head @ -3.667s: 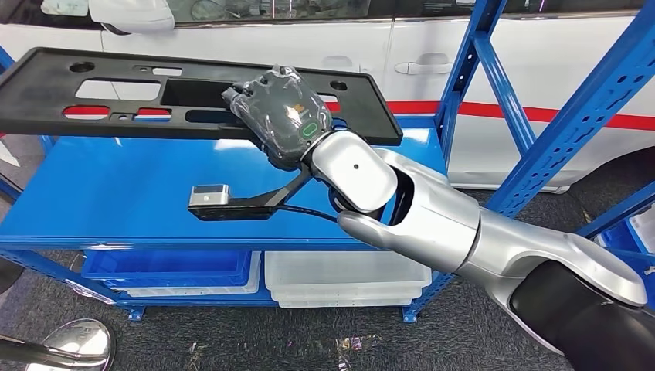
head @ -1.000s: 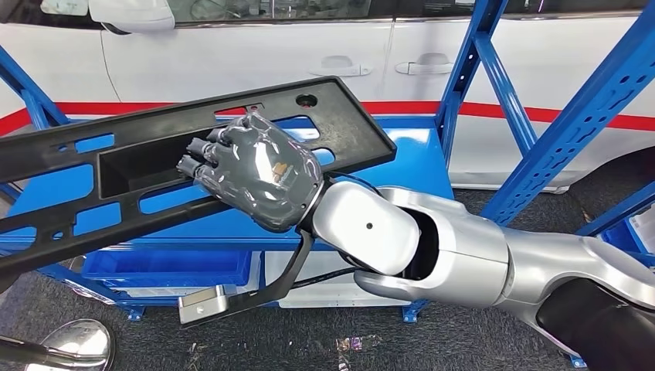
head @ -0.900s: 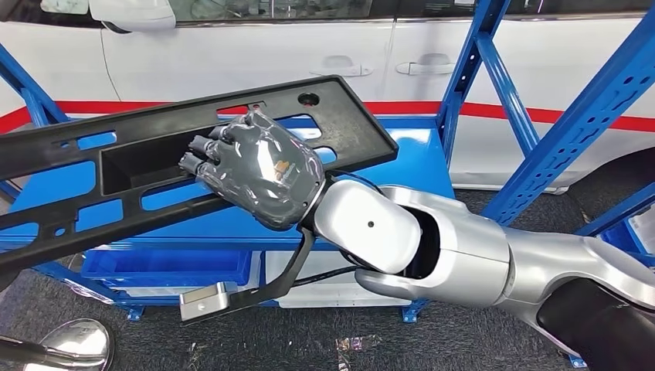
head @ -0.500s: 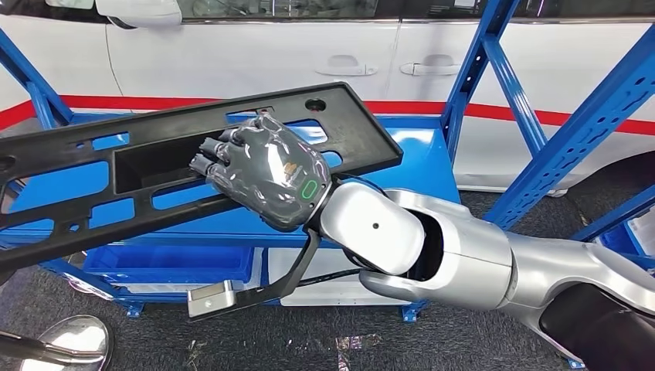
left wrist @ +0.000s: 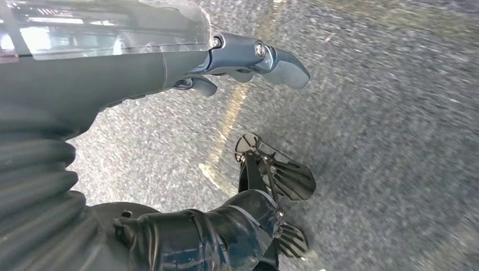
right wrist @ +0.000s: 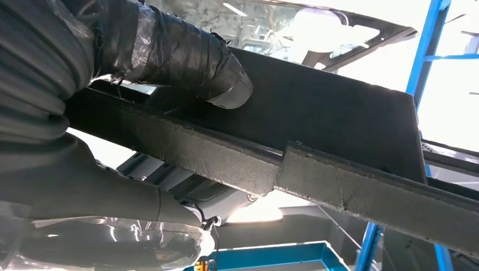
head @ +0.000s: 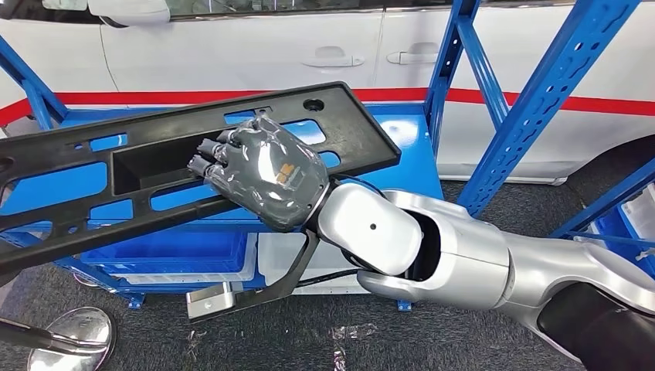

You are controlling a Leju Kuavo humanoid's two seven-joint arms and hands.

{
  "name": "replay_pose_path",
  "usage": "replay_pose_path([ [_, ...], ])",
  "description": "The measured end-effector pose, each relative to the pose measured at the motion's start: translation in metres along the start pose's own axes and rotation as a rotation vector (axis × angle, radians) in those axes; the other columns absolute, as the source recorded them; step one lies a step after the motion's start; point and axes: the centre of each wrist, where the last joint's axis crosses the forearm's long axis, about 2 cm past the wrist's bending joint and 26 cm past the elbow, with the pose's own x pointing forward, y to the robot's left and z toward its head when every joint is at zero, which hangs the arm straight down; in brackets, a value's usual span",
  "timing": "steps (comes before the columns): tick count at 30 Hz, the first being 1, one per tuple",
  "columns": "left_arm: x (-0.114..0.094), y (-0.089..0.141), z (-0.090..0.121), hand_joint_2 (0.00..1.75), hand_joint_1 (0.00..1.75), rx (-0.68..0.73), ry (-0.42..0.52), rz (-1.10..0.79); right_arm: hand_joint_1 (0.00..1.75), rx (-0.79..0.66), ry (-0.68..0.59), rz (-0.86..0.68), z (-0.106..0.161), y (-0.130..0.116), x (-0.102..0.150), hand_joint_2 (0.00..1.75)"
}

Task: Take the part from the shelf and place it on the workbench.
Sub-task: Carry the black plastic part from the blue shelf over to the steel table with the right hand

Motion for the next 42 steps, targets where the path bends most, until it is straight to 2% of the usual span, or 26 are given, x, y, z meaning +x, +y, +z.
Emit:
replay_pose_path([
  [14, 0.005, -0.002, 0.0, 1.75, 0.0, -0.006, -0.02, -0.004, 1.75, 0.011, 0.007, -0.002, 0.001, 0.004, -0.001, 1.75],
  [23, 0.004, -0.003, 0.0, 1.75, 0.0, -0.029, 0.016, 0.011, 1.75, 0.017, 0.015, 0.003, 0.0, 0.006, -0.003, 1.75],
  [42, 0.004, -0.005, 0.001, 1.75, 0.0, -0.044, 0.019, 0.007, 1.75, 0.04, 0.04, 0.011, -0.002, 0.011, -0.009, 1.75],
])
